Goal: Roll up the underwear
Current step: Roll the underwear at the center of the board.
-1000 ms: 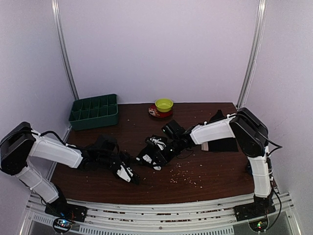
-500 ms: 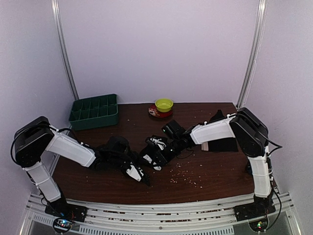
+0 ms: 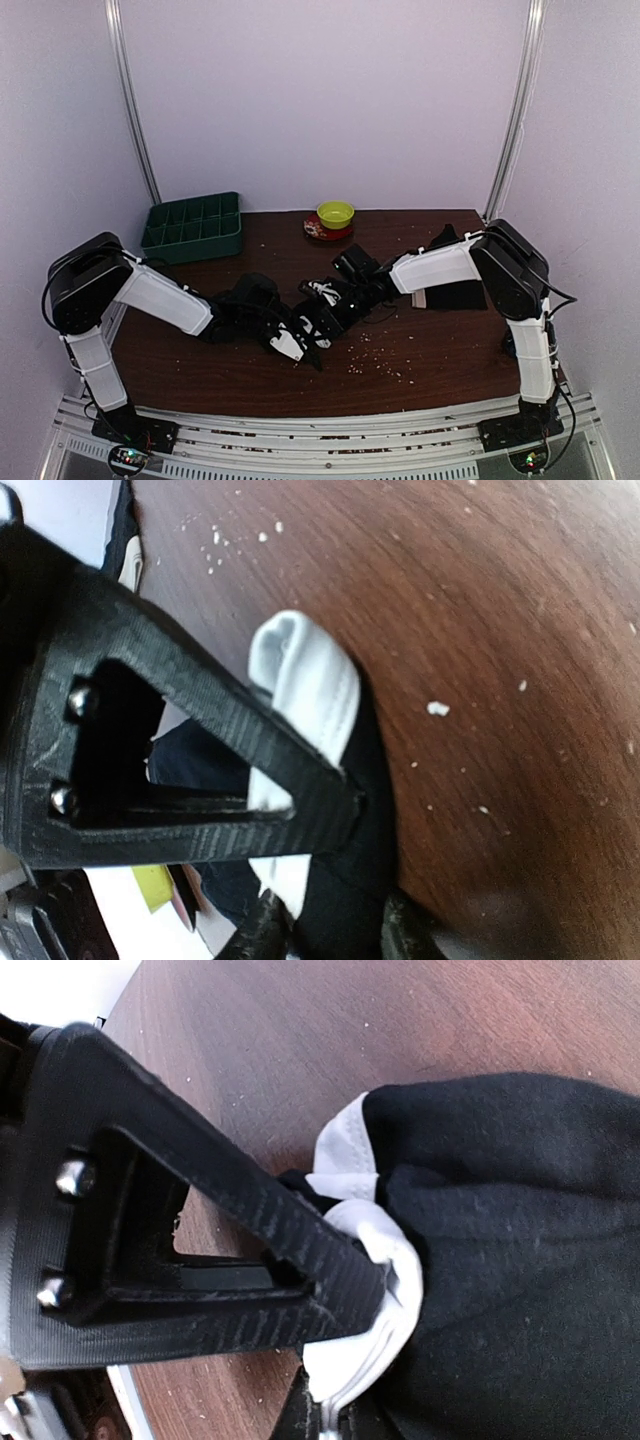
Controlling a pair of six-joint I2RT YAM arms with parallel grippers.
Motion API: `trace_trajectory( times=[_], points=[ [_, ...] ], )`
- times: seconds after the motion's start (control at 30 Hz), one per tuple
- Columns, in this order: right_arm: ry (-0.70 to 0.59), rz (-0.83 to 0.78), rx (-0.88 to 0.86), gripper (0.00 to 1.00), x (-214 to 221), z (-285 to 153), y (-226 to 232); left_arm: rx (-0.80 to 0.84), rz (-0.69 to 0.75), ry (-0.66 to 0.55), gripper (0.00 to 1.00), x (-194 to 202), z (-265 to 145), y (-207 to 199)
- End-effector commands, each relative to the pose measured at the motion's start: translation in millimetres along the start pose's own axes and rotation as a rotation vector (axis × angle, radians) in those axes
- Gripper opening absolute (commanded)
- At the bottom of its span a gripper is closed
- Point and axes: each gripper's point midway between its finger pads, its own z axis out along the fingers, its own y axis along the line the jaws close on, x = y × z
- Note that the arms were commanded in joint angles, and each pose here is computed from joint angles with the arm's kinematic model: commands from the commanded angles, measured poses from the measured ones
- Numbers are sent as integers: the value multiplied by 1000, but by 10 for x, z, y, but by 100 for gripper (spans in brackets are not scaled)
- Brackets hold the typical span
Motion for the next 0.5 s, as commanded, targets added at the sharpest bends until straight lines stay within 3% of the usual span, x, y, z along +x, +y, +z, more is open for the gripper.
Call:
trace_trajectory(
  times=[0.0,0.27,0.33,0.47],
  points=[
    [130,89,74,0,450,51,-270,198,-1,79,27,165,63,-551],
    [107,59,89,2,356,-69,-262,305,-25,88,9,179,85,-684],
    [79,34,117,11,280,-162,-243,340,-44,81,1,157,66,-700],
    [-33,-30,211,40,57,-496,-175,434,-108,56,0,81,-17,-755]
  ],
)
